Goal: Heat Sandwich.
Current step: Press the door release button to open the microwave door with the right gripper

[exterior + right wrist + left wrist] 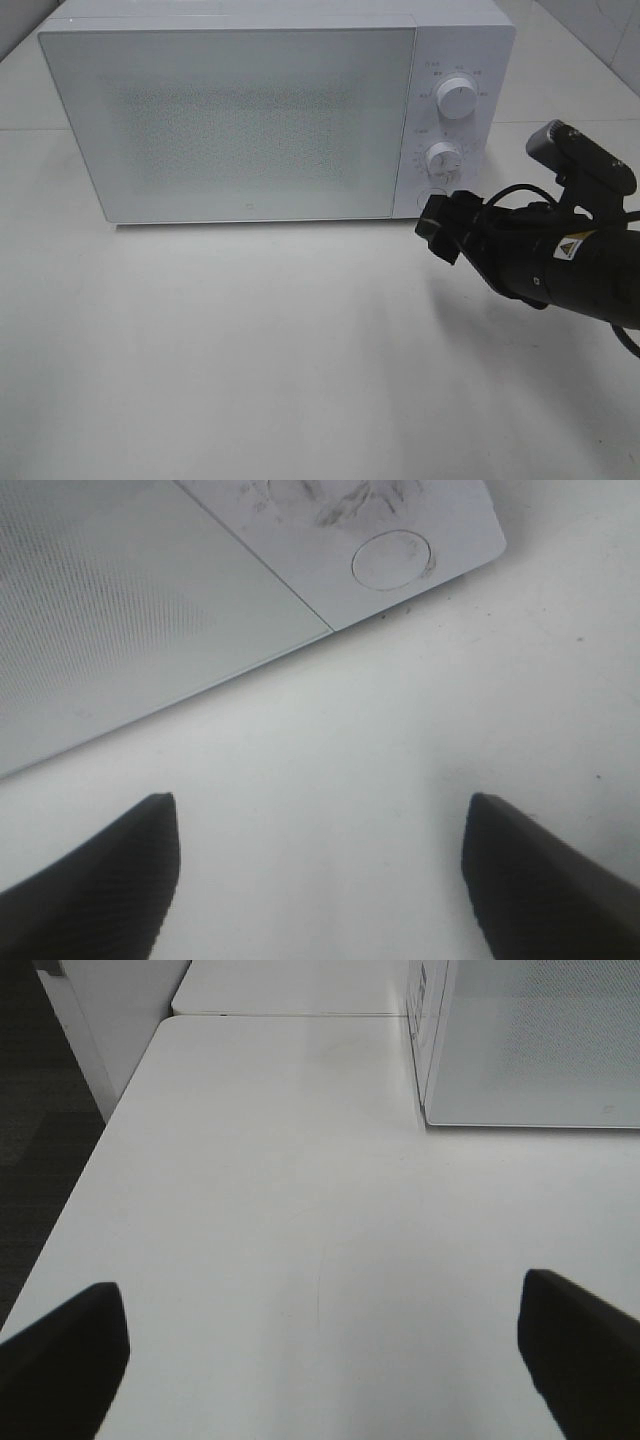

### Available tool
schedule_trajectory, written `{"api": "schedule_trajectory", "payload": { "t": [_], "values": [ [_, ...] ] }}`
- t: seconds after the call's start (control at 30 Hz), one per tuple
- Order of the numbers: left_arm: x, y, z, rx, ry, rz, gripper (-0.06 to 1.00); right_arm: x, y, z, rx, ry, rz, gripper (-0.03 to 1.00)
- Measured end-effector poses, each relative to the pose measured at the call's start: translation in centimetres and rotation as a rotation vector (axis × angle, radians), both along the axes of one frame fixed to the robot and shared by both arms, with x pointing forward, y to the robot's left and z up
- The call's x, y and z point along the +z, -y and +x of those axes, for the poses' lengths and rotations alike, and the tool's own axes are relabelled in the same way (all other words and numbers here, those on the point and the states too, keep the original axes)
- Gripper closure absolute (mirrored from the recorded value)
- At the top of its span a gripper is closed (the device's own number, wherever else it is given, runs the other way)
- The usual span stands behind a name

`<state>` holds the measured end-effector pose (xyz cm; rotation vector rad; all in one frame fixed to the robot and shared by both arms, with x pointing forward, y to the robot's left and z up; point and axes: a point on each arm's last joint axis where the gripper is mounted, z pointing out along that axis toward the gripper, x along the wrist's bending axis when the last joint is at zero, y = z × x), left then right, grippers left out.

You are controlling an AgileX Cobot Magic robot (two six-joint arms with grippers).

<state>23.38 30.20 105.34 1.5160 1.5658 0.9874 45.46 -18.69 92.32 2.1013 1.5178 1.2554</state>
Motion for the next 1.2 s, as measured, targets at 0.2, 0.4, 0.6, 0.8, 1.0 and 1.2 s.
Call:
{"api": "schedule_trajectory", "payload": {
  "t": [0.2, 0.4, 0.6, 0.8, 1.0, 1.2],
  "values": [
    [0.0, 0.0, 0.0, 0.0, 0.0, 0.0, -0.05, 0.7, 0.1, -1.0, 0.166, -0.016, -0.171, 0.2],
    [0.0, 0.0, 0.0, 0.0, 0.0, 0.0, -0.05, 1.9, -0.5, -1.4, 0.354, -0.044, -0.28, 0.2],
    [0.0, 0.0, 0.0, 0.0, 0.0, 0.0, -0.05, 4.0, -1.2, -1.9, 0.526, -0.073, -0.327, 0.2],
    [0.0, 0.0, 0.0, 0.0, 0.0, 0.0, -0.05, 5.8, -1.4, -2.6, 0.68, -0.128, -0.404, 0.2],
    [0.0, 0.0, 0.0, 0.0, 0.0, 0.0, -0.05, 7.7, -0.3, -4.0, 0.748, -0.191, -0.498, 0.2],
    [0.0, 0.0, 0.0, 0.0, 0.0, 0.0, -0.05, 9.2, 1.3, -6.0, 0.752, -0.242, -0.559, 0.2]
  ]
}}
